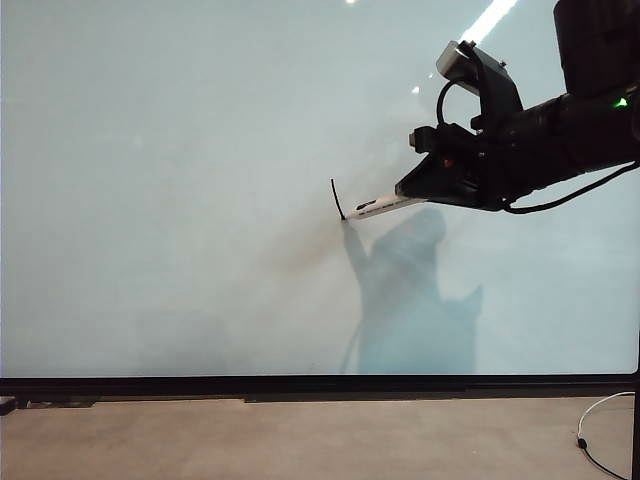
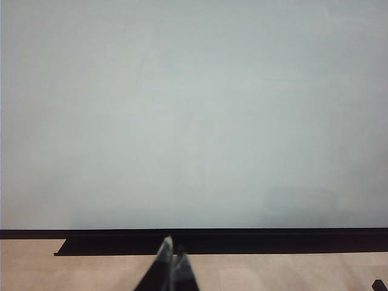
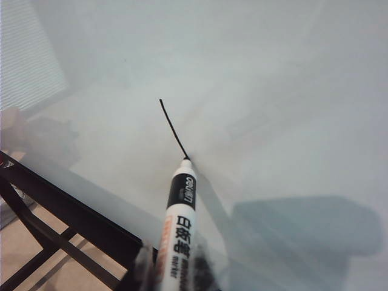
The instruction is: Pick up the pen on the shelf to the right of the whiteboard and draw a check mark.
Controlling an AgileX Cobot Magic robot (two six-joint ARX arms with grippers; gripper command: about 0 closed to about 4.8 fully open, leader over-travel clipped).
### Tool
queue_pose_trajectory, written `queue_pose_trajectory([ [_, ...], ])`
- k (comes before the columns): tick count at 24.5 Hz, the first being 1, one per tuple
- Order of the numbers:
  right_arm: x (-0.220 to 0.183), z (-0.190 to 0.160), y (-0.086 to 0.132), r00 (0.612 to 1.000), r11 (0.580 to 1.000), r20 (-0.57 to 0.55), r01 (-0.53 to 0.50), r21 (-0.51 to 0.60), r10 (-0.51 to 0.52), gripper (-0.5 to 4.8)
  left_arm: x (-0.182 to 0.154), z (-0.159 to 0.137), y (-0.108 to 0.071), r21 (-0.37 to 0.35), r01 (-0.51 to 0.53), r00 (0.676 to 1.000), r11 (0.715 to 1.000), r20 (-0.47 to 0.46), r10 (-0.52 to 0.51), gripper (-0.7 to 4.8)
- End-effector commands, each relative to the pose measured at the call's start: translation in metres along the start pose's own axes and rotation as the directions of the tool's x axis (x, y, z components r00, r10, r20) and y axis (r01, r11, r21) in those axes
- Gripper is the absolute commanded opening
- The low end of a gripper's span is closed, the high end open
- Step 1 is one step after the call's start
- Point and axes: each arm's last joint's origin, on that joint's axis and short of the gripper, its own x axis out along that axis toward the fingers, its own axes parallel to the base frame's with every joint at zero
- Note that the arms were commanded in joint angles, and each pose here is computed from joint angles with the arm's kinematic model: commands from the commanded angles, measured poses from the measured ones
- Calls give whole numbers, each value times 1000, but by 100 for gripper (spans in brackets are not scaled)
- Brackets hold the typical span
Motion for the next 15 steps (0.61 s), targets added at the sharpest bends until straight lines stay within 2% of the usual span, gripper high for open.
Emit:
queue_pose_trajectory([
  [1, 0, 3, -1, 999, 1000, 20, 25, -9, -25, -3, 0, 2, 0, 5, 1, 1000, 1000, 15, -1, -4],
  [15, -6, -5, -1, 998, 998, 16, 55, -6, -55, -3, 0, 2, 0, 5, 1, 1000, 1000, 16, -1, -4],
])
